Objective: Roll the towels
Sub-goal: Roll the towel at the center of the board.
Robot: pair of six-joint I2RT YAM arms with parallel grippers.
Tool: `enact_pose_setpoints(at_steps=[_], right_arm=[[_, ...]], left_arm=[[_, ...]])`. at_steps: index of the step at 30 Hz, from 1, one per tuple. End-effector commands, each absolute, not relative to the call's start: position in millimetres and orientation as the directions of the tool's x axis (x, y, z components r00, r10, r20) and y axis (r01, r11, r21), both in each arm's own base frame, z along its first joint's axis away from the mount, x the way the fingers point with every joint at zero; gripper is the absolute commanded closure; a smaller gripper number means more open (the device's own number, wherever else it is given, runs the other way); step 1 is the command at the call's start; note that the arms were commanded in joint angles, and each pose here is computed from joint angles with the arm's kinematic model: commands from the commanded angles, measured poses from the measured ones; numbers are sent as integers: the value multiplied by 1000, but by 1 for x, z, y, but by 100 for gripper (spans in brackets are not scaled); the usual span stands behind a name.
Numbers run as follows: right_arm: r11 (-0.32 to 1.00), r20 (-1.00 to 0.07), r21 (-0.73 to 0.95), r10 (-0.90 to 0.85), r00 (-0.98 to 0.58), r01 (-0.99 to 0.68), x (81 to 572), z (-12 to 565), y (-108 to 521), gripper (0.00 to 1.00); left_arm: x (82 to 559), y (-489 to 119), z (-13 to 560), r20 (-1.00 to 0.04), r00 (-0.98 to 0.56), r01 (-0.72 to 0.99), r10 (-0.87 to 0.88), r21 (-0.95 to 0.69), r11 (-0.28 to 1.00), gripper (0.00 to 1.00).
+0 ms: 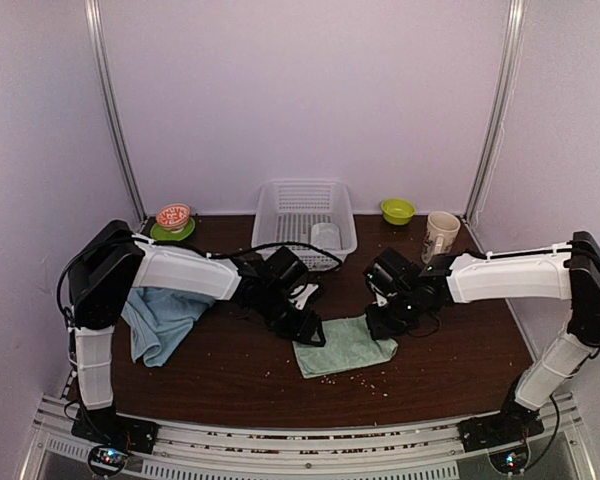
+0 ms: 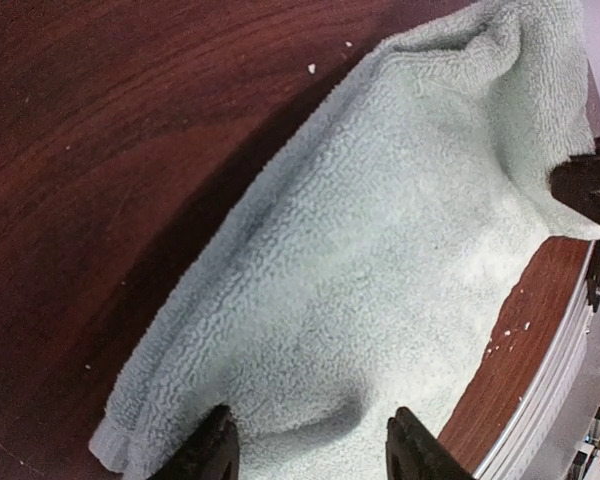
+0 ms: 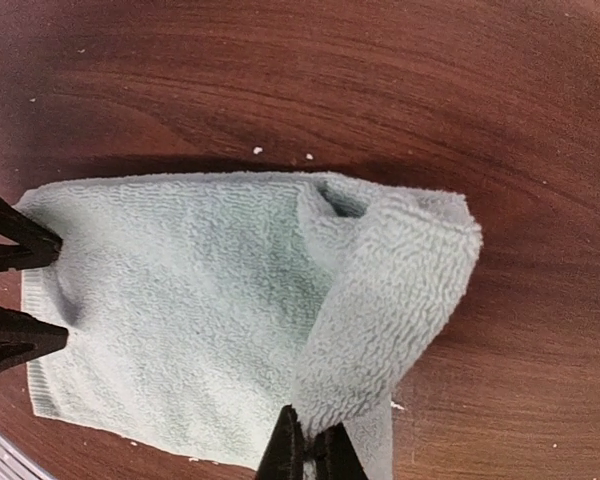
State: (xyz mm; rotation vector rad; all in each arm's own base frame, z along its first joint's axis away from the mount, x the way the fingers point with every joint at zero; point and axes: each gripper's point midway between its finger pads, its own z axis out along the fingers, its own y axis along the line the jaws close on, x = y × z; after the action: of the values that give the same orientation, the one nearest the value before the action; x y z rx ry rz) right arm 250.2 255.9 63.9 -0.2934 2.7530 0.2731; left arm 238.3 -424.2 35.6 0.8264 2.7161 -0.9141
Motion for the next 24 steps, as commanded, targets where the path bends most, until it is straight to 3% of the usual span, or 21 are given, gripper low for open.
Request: enact_pose_setpoints(at_steps=[1,12,18,24], right_arm=[[936,-375,252,-138,-917,-244,250,70,278,100],[916,-338,317,-133,-932,-246,245,59,294,100],[906,-295,346,-142,-945,-244,235,41,295,84],[884,-320,380,-151,-935,-273,233,46,299,68]], left_arm=[[233,-425,24,-298,-839,543,455,-521,659,49],[227,-423,19,-283,-842,537,460,-521,663,49],[226,-424,29,-298,-835,549,464,-524,652,49],[228,-425,50,-325,-813,580,483,-512,634,49]])
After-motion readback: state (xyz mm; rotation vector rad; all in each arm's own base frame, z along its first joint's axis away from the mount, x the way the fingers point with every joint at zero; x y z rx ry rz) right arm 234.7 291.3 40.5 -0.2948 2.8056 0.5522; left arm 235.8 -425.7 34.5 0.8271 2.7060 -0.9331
